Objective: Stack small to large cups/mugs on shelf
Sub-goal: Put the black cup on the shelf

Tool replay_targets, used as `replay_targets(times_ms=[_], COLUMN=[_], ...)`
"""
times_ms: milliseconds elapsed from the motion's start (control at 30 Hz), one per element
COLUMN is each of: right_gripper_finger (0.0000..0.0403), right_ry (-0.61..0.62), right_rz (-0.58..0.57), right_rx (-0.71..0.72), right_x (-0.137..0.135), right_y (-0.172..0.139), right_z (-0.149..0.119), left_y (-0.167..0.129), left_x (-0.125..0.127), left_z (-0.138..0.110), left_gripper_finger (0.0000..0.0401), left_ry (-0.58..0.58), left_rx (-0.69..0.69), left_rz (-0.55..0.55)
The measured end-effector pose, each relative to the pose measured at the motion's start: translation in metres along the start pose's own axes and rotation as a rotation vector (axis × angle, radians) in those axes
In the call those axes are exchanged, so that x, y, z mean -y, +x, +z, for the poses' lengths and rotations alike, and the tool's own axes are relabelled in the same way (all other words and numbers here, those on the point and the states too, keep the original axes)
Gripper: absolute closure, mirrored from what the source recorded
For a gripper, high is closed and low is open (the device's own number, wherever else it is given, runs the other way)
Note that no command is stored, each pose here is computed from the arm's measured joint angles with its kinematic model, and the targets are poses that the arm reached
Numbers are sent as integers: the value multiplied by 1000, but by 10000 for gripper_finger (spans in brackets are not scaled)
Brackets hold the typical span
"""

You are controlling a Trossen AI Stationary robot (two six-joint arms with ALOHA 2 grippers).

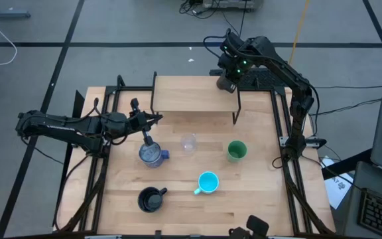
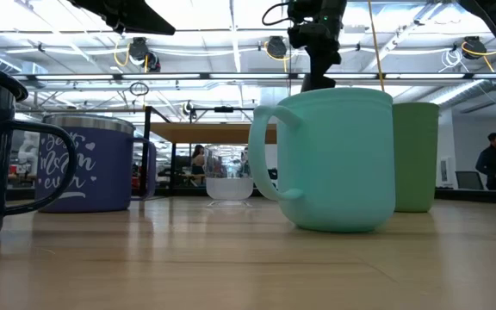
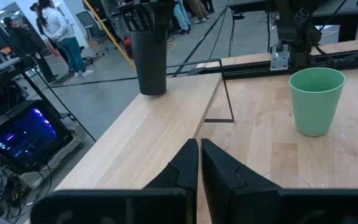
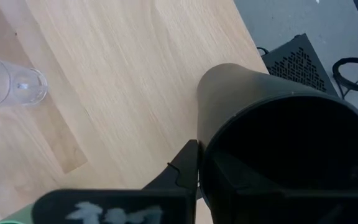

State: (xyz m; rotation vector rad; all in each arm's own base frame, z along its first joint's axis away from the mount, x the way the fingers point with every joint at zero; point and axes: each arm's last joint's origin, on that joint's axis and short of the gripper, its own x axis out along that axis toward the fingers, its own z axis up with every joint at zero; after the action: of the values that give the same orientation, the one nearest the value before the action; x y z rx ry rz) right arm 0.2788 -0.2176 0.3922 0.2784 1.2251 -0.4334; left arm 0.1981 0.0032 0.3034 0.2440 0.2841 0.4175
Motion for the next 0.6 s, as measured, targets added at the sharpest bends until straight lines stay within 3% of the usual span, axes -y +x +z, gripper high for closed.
replay_targets(times_ms=[600], right_gripper_finger=[392], right_ry=[-138], right_rz=[-52], right_rx=[-7], right_x=[-1], right_y=[0], right_z=[1], left_y=[0], left_x=[0], left_z=[0], left_gripper_finger=[380], left_ry=[0], left_rx=[1], left_rz=[1])
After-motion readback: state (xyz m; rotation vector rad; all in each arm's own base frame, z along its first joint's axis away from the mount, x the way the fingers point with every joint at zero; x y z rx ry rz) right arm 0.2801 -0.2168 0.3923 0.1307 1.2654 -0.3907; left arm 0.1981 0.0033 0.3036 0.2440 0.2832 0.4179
